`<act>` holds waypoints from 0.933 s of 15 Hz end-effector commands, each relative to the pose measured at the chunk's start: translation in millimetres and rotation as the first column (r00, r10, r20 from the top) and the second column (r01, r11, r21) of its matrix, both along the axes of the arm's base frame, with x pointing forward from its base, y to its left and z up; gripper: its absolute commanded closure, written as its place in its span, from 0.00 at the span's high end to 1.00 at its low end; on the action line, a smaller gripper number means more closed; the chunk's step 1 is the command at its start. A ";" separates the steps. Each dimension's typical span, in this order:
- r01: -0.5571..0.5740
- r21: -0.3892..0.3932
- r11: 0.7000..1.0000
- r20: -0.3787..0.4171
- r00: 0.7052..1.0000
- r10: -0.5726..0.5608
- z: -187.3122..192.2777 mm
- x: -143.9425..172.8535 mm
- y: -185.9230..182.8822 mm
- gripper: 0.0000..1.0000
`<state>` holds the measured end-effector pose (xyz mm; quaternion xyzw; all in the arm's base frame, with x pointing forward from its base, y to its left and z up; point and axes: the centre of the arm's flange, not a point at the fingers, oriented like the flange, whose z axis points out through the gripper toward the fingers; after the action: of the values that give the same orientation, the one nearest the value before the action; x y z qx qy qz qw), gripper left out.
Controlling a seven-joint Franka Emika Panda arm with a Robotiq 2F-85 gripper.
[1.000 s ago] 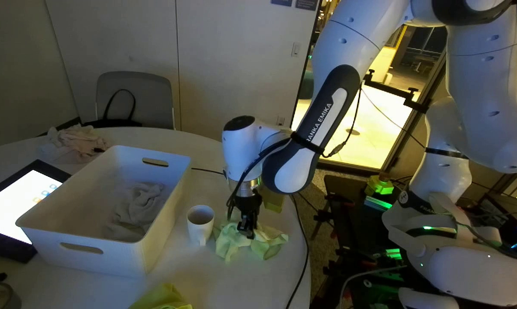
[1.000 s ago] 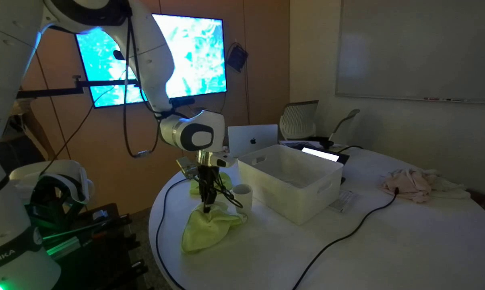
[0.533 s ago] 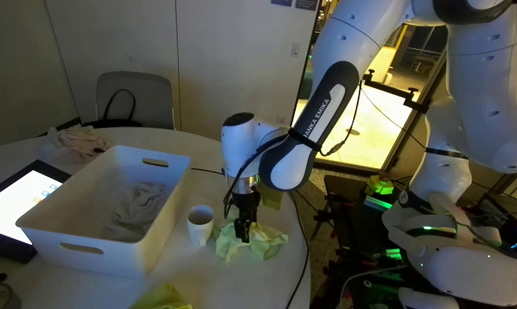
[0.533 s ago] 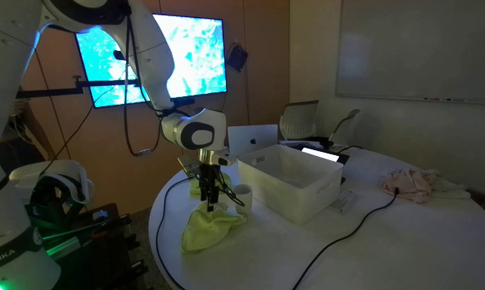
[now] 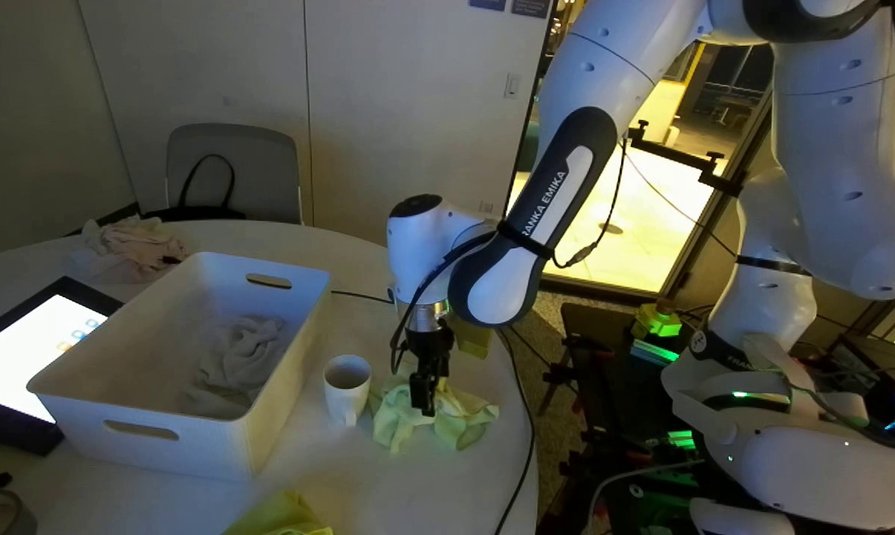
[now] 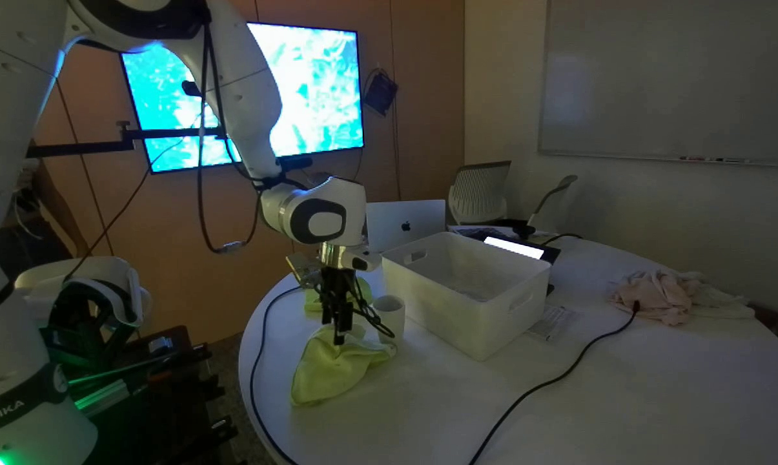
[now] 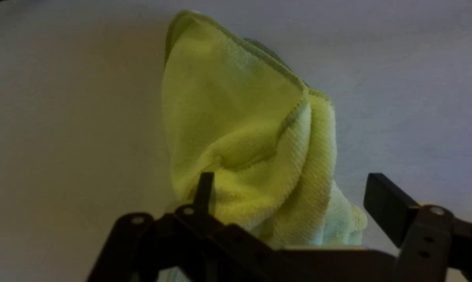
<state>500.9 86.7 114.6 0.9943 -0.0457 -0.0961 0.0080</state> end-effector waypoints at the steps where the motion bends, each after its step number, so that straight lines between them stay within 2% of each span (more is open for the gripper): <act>1: 0.004 0.007 1.000 0.012 1.000 -0.004 -1.5 -5.5 -6.3 0.69; 2: 0.007 0.003 1.000 0.013 1.000 -0.007 -2.2 -5.6 -7.8 0.69; 3: 0.010 0.001 1.000 0.013 1.000 -0.010 -2.4 -5.6 -9.2 0.63; 9: 0.025 -0.008 1.000 0.024 0.999 -0.025 -1.4 -5.0 -18.2 0.14; 13: 0.067 -0.037 0.997 0.050 0.997 -0.066 4.3 -4.1 -38.4 0.06; 14: 0.084 -0.047 0.995 0.063 0.995 -0.081 6.7 -3.4 -46.2 0.11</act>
<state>500.2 57.6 110.8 0.9935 -0.0706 -0.0871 0.0176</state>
